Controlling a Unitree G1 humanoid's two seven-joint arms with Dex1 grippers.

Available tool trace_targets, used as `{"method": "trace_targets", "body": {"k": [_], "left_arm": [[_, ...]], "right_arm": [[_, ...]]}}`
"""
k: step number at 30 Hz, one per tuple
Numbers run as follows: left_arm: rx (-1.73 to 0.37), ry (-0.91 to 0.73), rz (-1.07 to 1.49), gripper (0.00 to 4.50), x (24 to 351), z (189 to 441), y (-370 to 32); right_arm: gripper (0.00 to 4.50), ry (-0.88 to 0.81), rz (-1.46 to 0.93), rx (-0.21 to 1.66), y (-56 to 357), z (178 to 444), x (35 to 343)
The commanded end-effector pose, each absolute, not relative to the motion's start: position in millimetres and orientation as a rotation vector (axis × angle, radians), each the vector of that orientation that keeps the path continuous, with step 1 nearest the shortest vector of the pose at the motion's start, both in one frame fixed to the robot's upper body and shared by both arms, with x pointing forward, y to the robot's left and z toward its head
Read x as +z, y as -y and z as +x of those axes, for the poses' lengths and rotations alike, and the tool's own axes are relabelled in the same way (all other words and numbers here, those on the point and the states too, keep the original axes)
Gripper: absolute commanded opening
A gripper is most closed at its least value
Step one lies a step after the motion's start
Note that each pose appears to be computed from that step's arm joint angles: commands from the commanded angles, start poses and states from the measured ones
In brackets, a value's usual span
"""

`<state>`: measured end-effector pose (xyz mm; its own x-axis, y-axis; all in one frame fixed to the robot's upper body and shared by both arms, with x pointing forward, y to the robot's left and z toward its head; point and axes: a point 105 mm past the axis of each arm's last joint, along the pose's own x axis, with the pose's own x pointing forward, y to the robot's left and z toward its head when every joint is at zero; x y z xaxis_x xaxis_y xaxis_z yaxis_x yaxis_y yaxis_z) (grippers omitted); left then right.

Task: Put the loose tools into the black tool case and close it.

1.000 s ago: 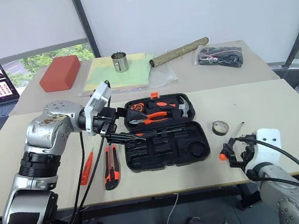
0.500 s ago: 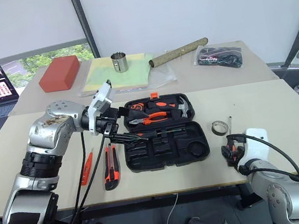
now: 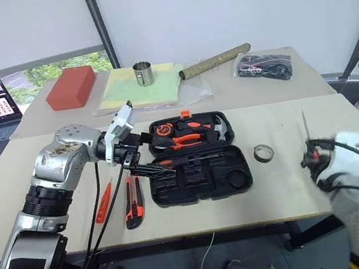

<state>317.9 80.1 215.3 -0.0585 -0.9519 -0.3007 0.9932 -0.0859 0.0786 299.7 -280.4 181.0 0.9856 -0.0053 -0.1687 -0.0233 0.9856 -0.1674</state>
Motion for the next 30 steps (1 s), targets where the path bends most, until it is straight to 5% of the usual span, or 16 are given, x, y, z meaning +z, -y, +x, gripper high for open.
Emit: {"method": "trace_targets", "body": {"k": [1,10,20,30], "left_arm": [[-1.634,-0.146,0.346,4.5,220.5,313.5,-90.4],[-1.594,-0.194,0.418,4.5,205.6,304.3,-117.0],[-1.499,-0.169,0.402,4.5,212.8,307.6,-126.0],[-1.464,-0.153,0.403,4.5,215.0,309.4,-127.9]], "right_arm": [[0.99,-0.081,-0.363,0.426,232.2,310.5,208.0],[0.99,-0.074,-0.763,1.102,142.9,322.0,190.5],[0.99,-0.058,-0.984,1.181,134.5,349.3,171.8],[0.99,-0.042,-1.0,1.234,137.5,346.1,166.1]]}}
